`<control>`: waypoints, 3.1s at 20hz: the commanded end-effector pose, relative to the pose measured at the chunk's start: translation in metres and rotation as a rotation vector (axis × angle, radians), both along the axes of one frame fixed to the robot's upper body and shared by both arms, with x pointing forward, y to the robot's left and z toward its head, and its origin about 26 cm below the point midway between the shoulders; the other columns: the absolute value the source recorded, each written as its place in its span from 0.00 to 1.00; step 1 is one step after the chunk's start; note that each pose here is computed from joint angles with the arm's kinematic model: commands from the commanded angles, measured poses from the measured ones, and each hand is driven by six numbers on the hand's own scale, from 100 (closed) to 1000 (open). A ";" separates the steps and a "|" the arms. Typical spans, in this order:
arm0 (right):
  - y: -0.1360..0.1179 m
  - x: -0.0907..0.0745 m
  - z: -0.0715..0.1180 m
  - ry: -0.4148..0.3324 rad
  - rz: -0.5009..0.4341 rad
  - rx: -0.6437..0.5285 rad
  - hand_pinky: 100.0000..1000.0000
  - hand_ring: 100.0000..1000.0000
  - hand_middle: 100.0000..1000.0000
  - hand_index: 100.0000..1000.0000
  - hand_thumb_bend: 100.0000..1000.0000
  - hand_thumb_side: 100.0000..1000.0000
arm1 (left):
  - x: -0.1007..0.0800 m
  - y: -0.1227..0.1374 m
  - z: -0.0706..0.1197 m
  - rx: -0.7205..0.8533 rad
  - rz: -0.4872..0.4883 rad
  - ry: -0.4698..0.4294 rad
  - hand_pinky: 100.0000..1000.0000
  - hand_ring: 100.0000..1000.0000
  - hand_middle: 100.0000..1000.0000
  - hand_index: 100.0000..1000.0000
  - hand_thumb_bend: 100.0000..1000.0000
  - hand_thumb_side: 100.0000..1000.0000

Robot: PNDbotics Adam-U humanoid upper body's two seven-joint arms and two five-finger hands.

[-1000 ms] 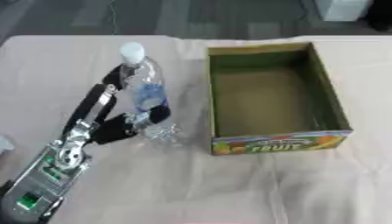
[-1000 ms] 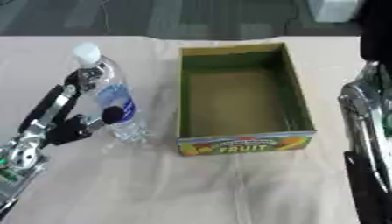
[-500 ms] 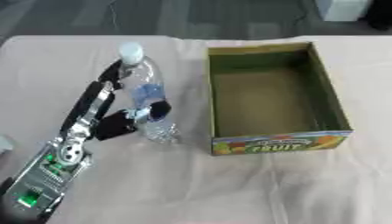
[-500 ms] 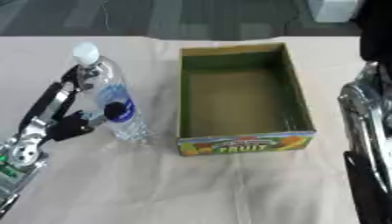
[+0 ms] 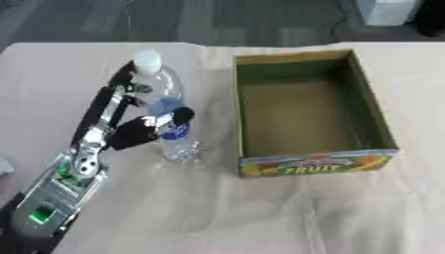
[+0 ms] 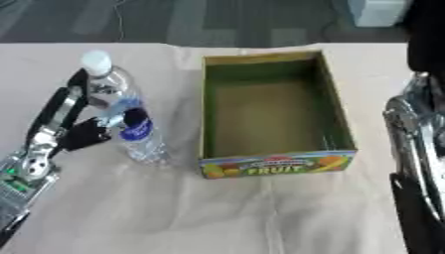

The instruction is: Pick up objects on the table and place them in the box.

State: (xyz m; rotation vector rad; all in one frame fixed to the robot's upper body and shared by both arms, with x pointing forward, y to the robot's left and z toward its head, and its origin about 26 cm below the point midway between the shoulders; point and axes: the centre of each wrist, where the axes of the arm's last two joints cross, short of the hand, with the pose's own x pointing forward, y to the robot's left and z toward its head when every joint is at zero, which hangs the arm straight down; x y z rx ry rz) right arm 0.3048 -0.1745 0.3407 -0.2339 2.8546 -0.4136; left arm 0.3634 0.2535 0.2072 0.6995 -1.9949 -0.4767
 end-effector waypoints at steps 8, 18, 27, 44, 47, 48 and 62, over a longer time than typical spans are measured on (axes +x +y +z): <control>0.000 -0.004 0.005 -0.024 0.008 0.002 0.74 0.84 0.92 0.92 0.00 1.00 | 0.005 -0.008 0.006 -0.200 -0.031 -0.094 0.63 0.75 0.96 1.00 0.86 0.66; 0.000 -0.004 0.005 -0.025 0.007 0.007 0.74 0.84 0.92 0.92 0.00 1.00 | 0.012 -0.020 0.000 -0.352 -0.076 -0.139 0.63 0.74 0.91 1.00 0.87 0.63; 0.001 -0.004 0.006 -0.027 0.010 0.007 0.74 0.84 0.92 0.92 0.00 1.00 | 0.015 -0.020 -0.006 -0.248 -0.062 -0.125 0.75 0.82 1.00 1.00 0.87 0.64; 0.001 -0.004 0.006 -0.025 0.007 0.012 0.74 0.84 0.91 0.92 0.00 1.00 | 0.017 -0.017 -0.004 -0.042 0.024 -0.038 0.45 0.55 0.87 1.00 0.78 0.43; 0.001 -0.004 0.005 -0.023 0.007 0.013 0.74 0.84 0.91 0.92 0.00 1.00 | 0.017 -0.019 -0.004 -0.111 0.104 -0.100 0.38 0.48 0.79 0.95 0.79 0.39; 0.001 -0.004 0.005 -0.023 0.007 0.013 0.74 0.84 0.91 0.92 0.00 1.00 | 0.017 -0.020 -0.004 -0.128 0.122 -0.115 0.36 0.47 0.77 0.92 0.78 0.39; 0.000 -0.004 0.005 -0.018 0.005 0.018 0.74 0.85 0.92 0.92 0.00 1.00 | 0.018 -0.026 -0.004 -0.239 0.226 -0.212 0.23 0.34 0.58 0.70 0.63 0.38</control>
